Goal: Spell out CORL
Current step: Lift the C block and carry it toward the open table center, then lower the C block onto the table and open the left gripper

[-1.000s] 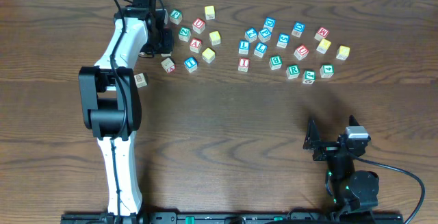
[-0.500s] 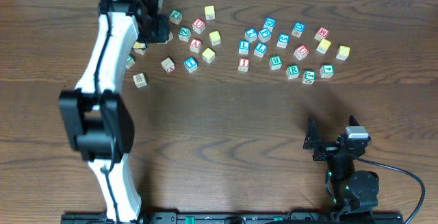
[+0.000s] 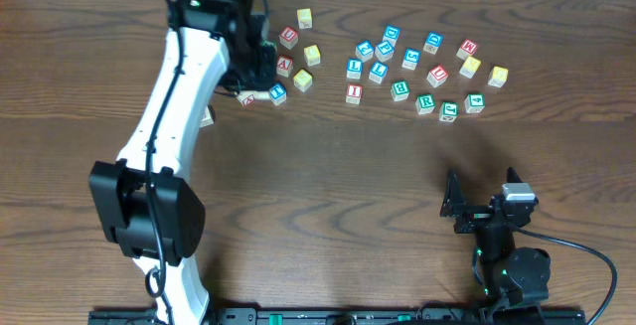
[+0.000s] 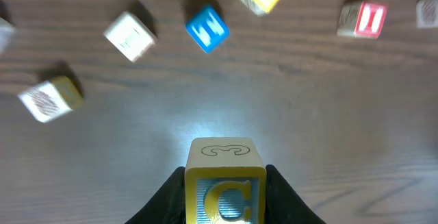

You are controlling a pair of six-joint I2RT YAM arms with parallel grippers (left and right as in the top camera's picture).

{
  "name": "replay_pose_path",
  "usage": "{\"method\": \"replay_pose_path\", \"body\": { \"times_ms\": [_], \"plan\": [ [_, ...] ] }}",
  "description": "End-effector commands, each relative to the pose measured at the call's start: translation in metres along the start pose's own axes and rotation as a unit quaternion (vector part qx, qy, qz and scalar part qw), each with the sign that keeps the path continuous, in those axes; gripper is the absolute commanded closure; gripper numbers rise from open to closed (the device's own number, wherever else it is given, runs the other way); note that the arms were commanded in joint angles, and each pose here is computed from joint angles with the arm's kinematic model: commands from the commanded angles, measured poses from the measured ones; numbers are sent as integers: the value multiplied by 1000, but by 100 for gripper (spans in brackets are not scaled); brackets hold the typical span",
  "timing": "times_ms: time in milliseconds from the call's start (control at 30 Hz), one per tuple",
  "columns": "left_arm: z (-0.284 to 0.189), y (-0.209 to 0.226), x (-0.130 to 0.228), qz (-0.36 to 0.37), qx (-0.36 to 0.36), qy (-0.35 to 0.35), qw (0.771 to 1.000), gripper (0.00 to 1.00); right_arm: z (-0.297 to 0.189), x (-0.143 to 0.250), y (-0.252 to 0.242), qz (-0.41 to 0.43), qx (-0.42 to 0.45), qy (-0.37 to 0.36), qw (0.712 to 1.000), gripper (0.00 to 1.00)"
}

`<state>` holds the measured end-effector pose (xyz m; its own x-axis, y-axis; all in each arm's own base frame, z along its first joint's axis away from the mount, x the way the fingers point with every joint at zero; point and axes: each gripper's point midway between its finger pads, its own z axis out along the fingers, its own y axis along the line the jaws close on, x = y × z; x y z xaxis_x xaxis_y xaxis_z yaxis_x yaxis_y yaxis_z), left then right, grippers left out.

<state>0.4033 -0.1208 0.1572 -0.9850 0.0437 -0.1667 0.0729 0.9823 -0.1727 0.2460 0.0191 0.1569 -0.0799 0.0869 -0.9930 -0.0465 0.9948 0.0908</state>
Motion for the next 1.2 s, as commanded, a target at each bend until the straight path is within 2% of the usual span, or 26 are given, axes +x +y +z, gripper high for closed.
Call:
{"method": "replay_pose_path", "body": {
  "times_ms": [0, 133, 367, 700, 867, 1167],
  "plan": [
    [24, -4, 21, -10, -10, 44, 999, 85, 0, 1, -1, -4, 2, 2, 1000, 1],
    [45, -12, 43, -5, -15, 76, 997, 85, 0, 1, -1, -4, 2, 2, 1000, 1],
    [73, -25, 61, 6, -17, 90, 996, 85, 0, 1, -1, -4, 2, 2, 1000, 1],
    [101, -51, 70, 27, -10, 73, 997, 85, 0, 1, -1, -4, 2, 2, 1000, 1],
    [108, -44, 70, 14, -42, 59, 997, 85, 0, 1, -1, -4, 2, 2, 1000, 1],
    [129, -42, 67, 14, -35, 33, 999, 85, 0, 1, -1, -4, 2, 2, 1000, 1]
  ]
}}
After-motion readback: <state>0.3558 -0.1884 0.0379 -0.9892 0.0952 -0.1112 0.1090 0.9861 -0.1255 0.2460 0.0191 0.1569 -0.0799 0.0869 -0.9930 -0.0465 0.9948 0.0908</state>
